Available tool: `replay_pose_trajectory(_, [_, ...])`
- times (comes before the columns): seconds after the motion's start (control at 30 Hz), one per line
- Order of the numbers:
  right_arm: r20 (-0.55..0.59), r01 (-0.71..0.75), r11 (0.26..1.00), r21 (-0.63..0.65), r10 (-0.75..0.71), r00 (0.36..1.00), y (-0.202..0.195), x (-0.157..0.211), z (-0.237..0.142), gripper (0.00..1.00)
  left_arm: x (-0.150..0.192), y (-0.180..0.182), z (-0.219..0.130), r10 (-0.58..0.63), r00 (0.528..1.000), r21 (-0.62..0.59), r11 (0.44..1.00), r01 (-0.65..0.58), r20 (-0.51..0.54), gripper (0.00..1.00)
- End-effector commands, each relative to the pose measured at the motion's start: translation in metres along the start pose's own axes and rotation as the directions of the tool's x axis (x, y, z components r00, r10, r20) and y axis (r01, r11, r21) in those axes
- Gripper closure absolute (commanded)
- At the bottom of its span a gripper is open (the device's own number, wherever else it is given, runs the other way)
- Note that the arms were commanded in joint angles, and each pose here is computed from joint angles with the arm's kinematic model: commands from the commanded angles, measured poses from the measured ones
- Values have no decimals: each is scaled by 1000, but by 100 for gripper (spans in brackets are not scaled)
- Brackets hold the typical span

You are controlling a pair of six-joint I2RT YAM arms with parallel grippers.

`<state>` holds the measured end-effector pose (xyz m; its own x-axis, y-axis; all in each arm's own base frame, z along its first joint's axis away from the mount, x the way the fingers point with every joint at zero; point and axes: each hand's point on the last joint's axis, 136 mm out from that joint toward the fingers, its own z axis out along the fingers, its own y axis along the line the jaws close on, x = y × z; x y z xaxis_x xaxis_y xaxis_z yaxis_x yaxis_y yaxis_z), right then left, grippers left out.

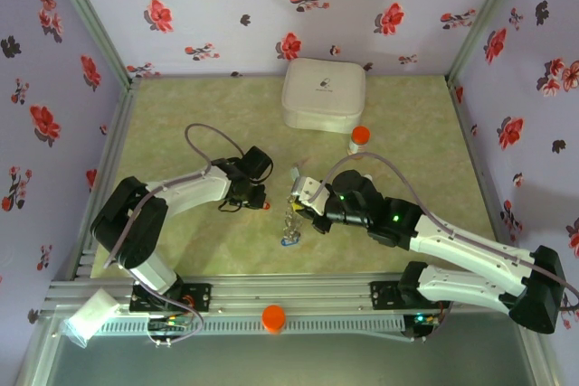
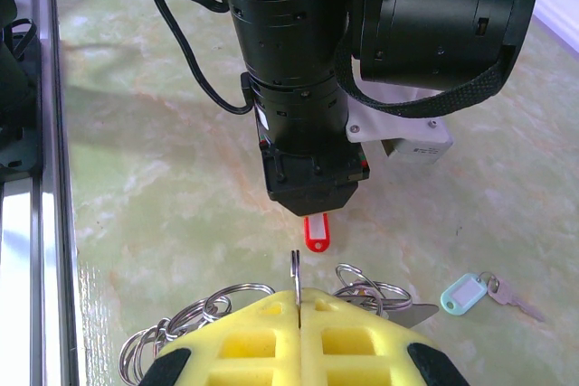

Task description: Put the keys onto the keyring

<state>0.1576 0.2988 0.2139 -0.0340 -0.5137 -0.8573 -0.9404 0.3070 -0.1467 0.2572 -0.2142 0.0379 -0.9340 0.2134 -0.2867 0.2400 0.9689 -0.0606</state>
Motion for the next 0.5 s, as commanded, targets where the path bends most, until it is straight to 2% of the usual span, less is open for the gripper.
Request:
replay_pose_trajectory(0.0, [41,-6,1000,9,6,999,0,-11,-4,100,4,4,2,-19,1000,-23,1000,19,-23,79])
replay_pose_trajectory(0.47, [41,-7,1000,9,6,999,0,-11,-4,100,10,6,10,-26,999,-35,999,25,-46,82])
